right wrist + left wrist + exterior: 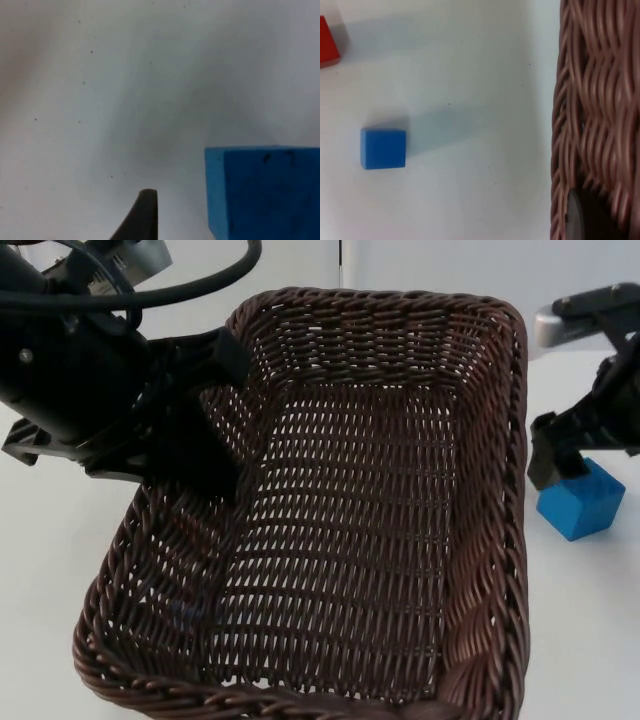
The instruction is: Pick up the basket with the left hand and place the largest block into the basket with the right hand.
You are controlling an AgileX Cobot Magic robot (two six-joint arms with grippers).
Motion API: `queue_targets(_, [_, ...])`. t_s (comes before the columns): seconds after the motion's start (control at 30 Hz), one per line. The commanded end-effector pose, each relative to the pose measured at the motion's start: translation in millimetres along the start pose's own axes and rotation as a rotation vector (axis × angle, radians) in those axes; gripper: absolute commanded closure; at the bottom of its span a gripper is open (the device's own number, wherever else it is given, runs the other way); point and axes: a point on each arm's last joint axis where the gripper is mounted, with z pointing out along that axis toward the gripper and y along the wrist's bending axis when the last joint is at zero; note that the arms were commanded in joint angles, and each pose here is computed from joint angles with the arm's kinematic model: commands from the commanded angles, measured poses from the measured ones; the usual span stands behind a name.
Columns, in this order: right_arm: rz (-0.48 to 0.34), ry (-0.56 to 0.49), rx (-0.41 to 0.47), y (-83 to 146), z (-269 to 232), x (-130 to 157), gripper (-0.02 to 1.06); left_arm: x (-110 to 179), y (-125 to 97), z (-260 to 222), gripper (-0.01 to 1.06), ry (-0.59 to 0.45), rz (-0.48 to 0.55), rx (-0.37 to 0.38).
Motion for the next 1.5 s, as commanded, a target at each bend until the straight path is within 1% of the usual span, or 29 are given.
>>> queue_targets(0.0, [-0.012,-0.022,-0.001,2.0,6.4,-2.3,0.15,-0.1,-2.4,-3.6,1.05,-0.017,-0.005,0.009])
queue_targets(0.17, [0.001,-0.009,0.007,2.7,25.9,2.9,0.15,-0.1,-2.4,-3.6,1.05,-0.017,-0.005,0.009])
queue_targets(0.5, [-0.001,-0.034,0.0,4.4,38.3,3.7,0.16,0.0,-2.2,-3.6,1.05,-0.016,-0.002,0.007])
queue_targets(0.6, [-0.024,-0.021,0.004,4.5,43.9,6.4,0.19,0.0,-2.2,-3.6,1.05,-0.016,-0.002,0.007])
queue_targets(0.7, [-0.027,-0.013,0.004,4.8,46.7,8.0,0.22,0.0,-2.2,-3.6,1.05,-0.016,-0.002,0.007])
queue_targets(0.83, [-0.027,-0.019,0.003,4.8,46.7,7.4,0.23,-0.2,-2.1,-3.6,1.05,-0.018,-0.002,0.006])
queue_targets(0.97, [-0.027,-0.021,0.003,4.9,46.7,7.2,0.27,-0.4,-2.0,-3.6,1.05,-0.021,-0.002,0.005])
queue_targets(1.0, [-0.027,-0.021,0.003,4.9,46.7,7.2,0.32,-0.3,-1.8,-3.6,1.05,-0.02,0.001,0.003])
queue_targets(1.1, [-0.027,-0.021,0.003,4.9,46.7,7.2,0.54,-0.9,-0.9,-3.6,1.05,-0.025,0.01,-0.008])
queue_targets(1.13, [-0.027,-0.021,0.003,4.9,46.7,7.2,0.54,-0.9,-0.9,-3.6,1.05,-0.025,0.01,-0.008])
queue_targets(1.17, [-0.027,-0.021,0.003,4.9,46.7,7.2,0.68,-1.0,-0.6,-3.6,1.05,-0.027,0.012,-0.011])
queue_targets(1.27, [-0.026,-0.038,0.006,4.1,39.9,3.7,0.95,-1.0,-0.6,-3.6,1.05,-0.027,0.012,-0.011])
queue_targets(1.3, [-0.026,-0.038,0.006,4.1,39.9,3.7,0.95,-1.0,-0.6,-3.6,1.05,-0.027,0.012,-0.011])
queue_targets(1.33, [-0.025,-0.045,0.008,3.4,34.9,1.7,1.04,-1.0,-0.6,-3.6,1.05,-0.027,0.012,-0.011])
queue_targets(1.43, [-0.015,-0.087,0.018,0.6,10.2,-7.4,1.05,-1.2,-0.6,-3.6,1.05,-0.029,0.012,-0.011])
queue_targets(1.47, [-0.015,-0.087,0.018,0.6,10.2,-7.4,1.05,-1.2,-0.6,-3.6,1.05,-0.029,0.012,-0.011])
